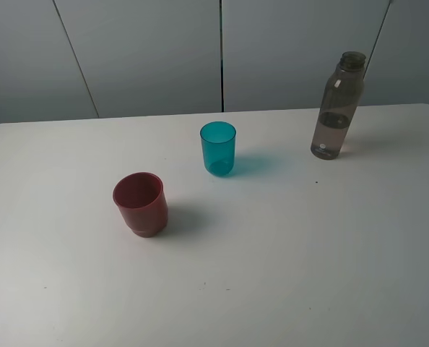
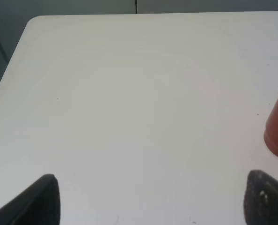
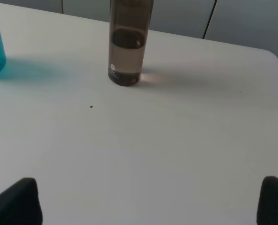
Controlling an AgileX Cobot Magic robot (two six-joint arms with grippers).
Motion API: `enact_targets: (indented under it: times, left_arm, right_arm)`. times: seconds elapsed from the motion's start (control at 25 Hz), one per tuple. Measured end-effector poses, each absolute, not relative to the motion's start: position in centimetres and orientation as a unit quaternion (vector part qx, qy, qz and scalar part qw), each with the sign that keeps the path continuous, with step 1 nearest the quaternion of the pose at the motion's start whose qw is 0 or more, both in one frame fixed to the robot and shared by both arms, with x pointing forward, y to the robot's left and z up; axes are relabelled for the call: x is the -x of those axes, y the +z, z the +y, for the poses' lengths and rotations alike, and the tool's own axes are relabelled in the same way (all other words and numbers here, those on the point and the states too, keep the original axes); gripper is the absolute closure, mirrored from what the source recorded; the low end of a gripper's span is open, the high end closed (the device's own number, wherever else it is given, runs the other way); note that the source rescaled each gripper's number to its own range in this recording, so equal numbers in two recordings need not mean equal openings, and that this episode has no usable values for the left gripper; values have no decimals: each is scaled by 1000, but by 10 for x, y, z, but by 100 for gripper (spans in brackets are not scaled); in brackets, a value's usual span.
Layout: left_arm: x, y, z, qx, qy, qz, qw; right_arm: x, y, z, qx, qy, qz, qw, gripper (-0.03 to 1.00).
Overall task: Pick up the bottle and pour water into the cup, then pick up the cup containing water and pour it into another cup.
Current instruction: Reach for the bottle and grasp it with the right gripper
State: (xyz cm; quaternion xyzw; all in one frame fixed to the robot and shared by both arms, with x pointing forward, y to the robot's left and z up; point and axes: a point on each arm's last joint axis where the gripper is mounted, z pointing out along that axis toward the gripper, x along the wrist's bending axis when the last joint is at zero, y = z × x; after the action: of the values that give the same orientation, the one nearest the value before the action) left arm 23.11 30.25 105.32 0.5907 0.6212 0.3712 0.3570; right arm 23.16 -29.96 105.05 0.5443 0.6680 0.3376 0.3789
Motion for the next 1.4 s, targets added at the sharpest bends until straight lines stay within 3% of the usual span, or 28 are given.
enact_targets:
  times: [1.4]
  left_arm:
    - [-231,1053,303,-591,372,621,357]
  right_arm:
    - [-232,1050,-300,-542,337,670,380,-3]
